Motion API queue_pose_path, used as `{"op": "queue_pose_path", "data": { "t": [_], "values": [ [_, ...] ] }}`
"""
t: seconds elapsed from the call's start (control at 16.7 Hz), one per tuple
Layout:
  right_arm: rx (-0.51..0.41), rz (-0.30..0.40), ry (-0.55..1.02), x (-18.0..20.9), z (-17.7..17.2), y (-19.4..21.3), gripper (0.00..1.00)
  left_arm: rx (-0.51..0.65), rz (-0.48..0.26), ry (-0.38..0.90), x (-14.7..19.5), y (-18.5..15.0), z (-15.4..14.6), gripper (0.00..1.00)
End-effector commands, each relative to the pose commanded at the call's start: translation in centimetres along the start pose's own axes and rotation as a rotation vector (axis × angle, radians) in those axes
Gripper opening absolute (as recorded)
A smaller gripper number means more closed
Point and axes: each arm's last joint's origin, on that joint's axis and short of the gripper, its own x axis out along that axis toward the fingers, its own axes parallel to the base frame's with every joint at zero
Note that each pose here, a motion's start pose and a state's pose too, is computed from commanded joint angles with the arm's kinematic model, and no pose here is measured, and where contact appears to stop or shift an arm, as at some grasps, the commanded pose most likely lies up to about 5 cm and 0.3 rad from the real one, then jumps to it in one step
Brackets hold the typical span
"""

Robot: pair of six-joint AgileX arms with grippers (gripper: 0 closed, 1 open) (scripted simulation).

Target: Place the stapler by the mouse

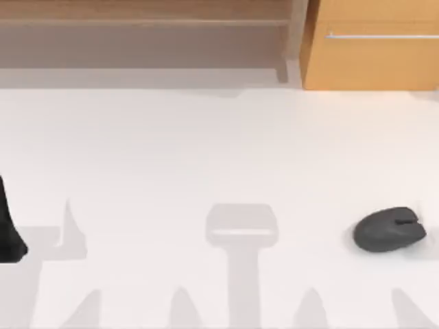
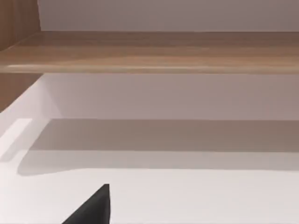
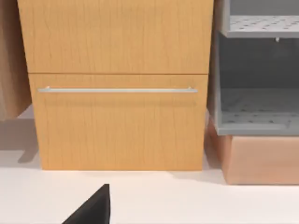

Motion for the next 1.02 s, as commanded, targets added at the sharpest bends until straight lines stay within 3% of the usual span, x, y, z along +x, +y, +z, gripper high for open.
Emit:
{"op": "queue_pose_path", "data": {
  "t": [0.24,0.42,1.02],
  "values": [
    [0.007,-0.01,0.038,0.1,0.3,-0.1,1.0,0.0,0.0,0.0,0.0,0.0,0.0,1.0],
    [0.035,-0.044,0.178,0.4,1.2,-0.5,1.0,0.0,0.0,0.0,0.0,0.0,0.0,1.0],
    [0.268,-0.285,1.071,6.7,2.9,-3.8,1.0,0.0,0.0,0.0,0.0,0.0,0.0,1.0]
  ]
}}
